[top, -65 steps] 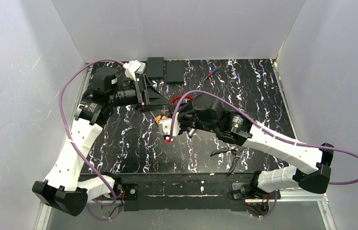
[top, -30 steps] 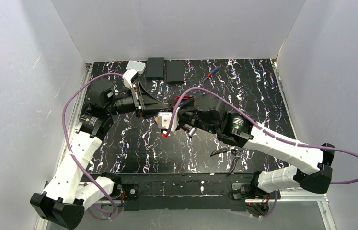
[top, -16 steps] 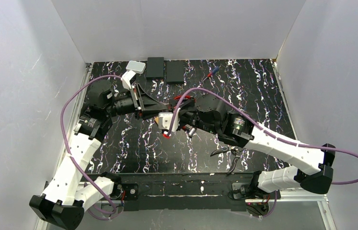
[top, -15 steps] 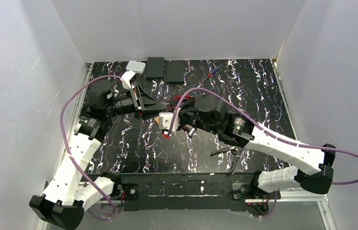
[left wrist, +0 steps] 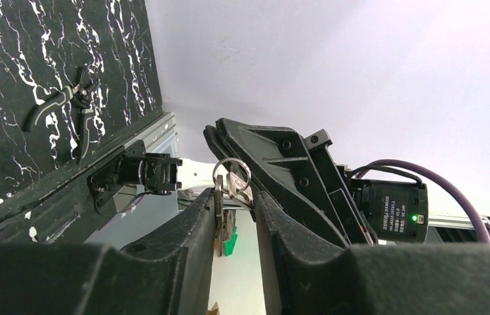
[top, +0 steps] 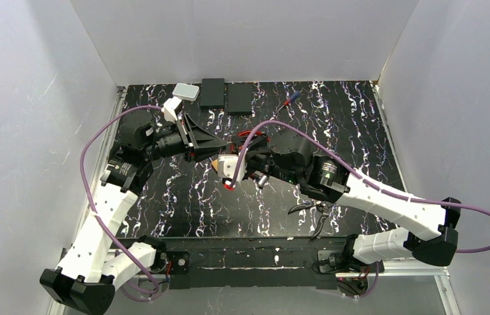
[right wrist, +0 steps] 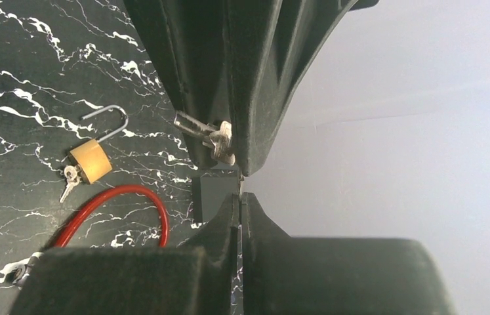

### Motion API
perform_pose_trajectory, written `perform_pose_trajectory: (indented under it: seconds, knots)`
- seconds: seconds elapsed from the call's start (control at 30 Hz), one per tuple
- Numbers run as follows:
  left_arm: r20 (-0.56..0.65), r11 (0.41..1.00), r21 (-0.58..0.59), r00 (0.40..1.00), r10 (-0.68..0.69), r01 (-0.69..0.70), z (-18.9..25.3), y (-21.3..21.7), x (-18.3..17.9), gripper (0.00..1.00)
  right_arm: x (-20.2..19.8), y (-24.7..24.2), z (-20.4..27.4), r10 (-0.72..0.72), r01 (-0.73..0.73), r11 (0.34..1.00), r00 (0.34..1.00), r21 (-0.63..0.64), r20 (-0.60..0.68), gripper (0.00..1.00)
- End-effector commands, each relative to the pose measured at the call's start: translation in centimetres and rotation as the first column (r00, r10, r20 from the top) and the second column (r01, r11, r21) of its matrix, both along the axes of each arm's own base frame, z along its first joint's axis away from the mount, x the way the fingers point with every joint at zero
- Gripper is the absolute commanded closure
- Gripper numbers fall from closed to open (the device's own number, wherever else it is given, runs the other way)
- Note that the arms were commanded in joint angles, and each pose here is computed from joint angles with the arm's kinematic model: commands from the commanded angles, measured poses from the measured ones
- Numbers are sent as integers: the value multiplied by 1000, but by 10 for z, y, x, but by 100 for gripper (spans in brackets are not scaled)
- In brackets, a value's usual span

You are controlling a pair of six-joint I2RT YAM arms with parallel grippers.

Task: Unlock with the key

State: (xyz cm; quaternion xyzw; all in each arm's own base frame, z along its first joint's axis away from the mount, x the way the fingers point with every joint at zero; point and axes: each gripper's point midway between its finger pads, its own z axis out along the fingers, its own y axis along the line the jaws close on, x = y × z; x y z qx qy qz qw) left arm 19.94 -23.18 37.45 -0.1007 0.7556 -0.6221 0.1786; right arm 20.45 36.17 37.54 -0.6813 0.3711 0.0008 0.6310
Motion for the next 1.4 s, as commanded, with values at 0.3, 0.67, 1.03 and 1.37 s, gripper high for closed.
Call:
perform_pose_trajectory:
  seconds: [0.3, 0.67, 1.03, 1.37]
  knots:
    - [12, 1000, 0, 1000, 17, -17, 1, 3, -5, 100, -4, 5, 12, 5, -6, 999, 1000, 50, 9, 99]
    - [31, 998, 34, 998, 59, -60, 0, 8, -4, 100, -4, -7, 21, -38, 44, 989, 998, 139, -44, 49]
    - [90, 997, 12, 993, 80, -82, 8, 11, -6, 100, 0, -45, 40, -142, 279, 849, 939, 449, -315, 14]
    - [240, 997, -48, 969, 68, -58, 31, 12, -15, 100, 55, -63, 34, -87, 614, 674, 619, 412, -780, 8]
